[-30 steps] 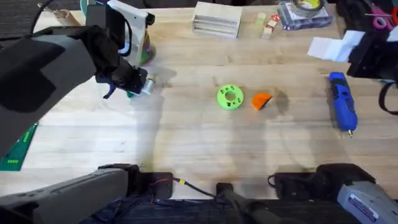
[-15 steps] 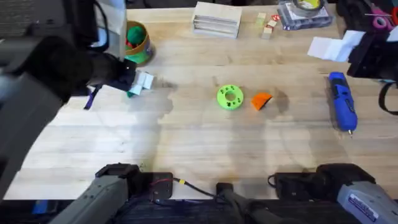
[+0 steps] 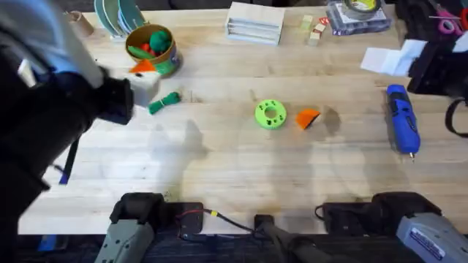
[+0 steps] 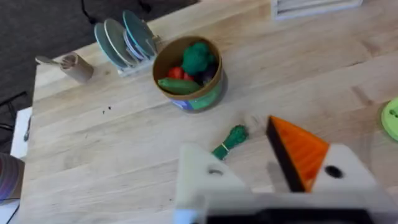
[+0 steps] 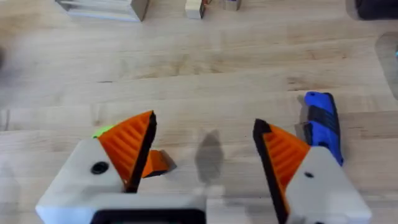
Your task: Pick up the gripper from the table and insert it into the empty holder that is missing its gripper. Then pick up a screw, insert it into the mounting hole, and use the screwdriver to tighten it. Finally, clean up the table by picking up the vegetable and placing it into the bucket.
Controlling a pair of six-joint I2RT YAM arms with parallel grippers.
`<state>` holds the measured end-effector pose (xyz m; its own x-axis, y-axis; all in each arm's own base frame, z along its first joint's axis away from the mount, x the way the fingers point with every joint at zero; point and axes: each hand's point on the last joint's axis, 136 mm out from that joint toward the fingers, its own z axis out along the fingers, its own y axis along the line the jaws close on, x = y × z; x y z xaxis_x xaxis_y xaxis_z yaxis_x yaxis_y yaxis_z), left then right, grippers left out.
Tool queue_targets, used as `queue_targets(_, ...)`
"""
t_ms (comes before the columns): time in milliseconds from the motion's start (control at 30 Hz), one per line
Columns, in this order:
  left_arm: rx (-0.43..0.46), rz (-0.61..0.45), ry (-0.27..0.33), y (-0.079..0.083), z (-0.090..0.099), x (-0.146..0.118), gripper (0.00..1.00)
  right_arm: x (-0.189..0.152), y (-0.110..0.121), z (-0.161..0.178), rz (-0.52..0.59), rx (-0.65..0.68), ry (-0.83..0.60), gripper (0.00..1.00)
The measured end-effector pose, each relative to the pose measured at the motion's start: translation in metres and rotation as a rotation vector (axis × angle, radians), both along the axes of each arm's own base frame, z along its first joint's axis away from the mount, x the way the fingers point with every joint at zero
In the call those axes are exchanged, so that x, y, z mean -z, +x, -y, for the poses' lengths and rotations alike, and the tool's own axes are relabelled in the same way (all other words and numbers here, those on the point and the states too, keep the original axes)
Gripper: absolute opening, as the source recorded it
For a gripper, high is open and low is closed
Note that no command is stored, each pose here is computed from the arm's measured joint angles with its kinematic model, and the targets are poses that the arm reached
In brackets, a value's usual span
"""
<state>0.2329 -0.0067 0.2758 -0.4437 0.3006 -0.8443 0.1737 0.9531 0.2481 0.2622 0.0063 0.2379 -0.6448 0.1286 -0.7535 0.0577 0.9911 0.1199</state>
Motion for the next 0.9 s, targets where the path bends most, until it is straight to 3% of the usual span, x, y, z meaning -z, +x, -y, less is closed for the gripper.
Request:
queue_targets(67, 0.001, 0.037, -0.004, -0.006, 0.0, -0.008, 0.896, 0.001, 0.0, 0.0, -0.003, 0.0, 0.0, 0.992)
queue_targets(133, -0.001, 0.063, -0.009, -0.011, 0.001, -0.013, 0.985, 0.001, 0.0, 0.0, -0.003, 0.0, 0.0, 0.992)
queue_targets(433, 0.14, 0.247, -0.065, -0.013, 0.026, -0.055, 0.993, 0.001, -0.001, 0.0, -0.004, 0.0, 0.0, 0.992)
queue_targets(667, 0.261, 0.245, -0.112, -0.019, 0.048, -0.057, 0.993, 0.001, -0.001, 0.0, -0.004, 0.0, 0.0, 0.992)
queue_targets(900, 0.3, 0.245, -0.127, -0.021, 0.054, -0.057, 0.993, 0.001, -0.001, 0.0, -0.004, 0.0, 0.0, 0.992)
